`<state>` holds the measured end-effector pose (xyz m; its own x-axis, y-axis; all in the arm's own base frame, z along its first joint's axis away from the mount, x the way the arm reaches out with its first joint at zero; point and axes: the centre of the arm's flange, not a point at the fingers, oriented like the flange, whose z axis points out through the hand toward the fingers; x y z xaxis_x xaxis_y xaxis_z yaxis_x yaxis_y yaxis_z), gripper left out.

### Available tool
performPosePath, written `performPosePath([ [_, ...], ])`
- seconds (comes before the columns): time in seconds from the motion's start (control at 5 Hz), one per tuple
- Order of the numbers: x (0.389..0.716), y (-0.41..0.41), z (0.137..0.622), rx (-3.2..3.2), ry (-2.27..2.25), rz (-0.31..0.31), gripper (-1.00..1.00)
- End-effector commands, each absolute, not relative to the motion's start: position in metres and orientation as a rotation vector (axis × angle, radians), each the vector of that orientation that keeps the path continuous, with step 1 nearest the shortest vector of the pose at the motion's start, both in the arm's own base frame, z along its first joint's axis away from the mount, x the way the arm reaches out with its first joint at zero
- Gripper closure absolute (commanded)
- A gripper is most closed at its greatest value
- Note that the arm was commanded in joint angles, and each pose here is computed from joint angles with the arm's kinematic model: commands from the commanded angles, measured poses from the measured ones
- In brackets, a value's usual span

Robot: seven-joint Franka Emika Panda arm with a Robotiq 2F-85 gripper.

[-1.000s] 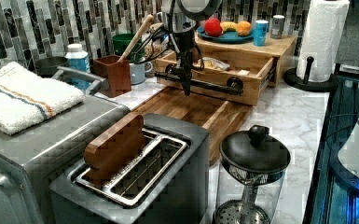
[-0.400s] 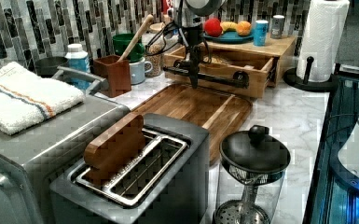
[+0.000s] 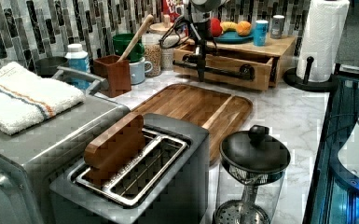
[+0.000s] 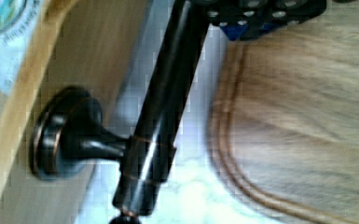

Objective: Close the drawer.

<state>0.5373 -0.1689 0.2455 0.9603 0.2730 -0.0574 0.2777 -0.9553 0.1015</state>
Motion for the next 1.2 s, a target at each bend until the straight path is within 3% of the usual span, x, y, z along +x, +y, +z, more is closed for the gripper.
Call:
performPosePath([
  [0.2,0.548,-0.398,0.322,2.898,0.259,0.058,1.00],
  [0.6,0.526,-0.395,0.348,2.904,0.125,0.019,1.00],
  [0.8,0.509,-0.373,0.346,2.917,-0.027,0.052,1.00],
  [1.2,0.509,-0.373,0.346,2.917,-0.027,0.052,1.00],
])
